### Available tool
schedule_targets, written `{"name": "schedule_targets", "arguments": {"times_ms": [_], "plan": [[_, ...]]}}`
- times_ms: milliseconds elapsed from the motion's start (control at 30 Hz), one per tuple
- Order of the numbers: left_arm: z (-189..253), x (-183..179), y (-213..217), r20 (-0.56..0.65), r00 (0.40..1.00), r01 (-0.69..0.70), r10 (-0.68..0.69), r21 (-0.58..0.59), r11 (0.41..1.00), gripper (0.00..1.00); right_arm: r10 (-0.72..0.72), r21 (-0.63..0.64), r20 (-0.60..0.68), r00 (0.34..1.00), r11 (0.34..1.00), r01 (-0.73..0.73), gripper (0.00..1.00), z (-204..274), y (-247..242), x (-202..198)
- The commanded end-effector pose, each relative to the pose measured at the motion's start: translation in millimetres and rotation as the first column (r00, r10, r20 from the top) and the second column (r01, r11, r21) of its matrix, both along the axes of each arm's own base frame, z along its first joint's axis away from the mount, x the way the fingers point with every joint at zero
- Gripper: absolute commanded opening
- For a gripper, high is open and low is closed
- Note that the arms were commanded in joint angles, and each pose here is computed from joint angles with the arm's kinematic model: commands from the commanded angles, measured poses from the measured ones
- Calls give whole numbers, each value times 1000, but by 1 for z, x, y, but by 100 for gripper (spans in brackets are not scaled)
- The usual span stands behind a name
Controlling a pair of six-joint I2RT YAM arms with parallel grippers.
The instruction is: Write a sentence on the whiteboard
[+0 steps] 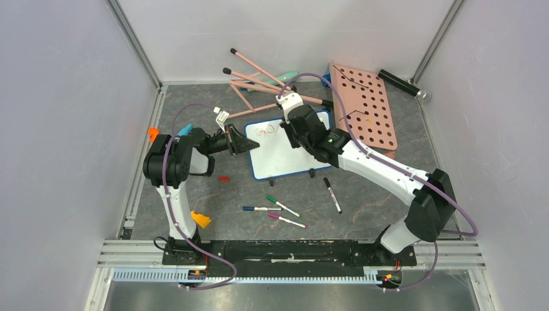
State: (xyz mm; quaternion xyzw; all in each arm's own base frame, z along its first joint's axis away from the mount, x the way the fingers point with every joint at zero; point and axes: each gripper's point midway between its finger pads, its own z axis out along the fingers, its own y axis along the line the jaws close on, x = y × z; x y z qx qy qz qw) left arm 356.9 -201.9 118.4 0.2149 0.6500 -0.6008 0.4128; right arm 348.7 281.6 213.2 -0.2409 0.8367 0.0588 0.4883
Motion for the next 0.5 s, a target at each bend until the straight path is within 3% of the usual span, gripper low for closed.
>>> {"name": "schedule_targets", "arguments": {"times_ms": [0, 467], "plan": [[3, 11, 4, 155, 987, -35, 31, 18, 999, 2, -23, 14, 25, 999, 1000, 23, 0, 9, -1, 7], [3, 11, 5, 158, 987, -35, 32, 19, 999, 2, 7, 19, 9, 1000, 1000, -7, 0, 1, 10, 12]]}}
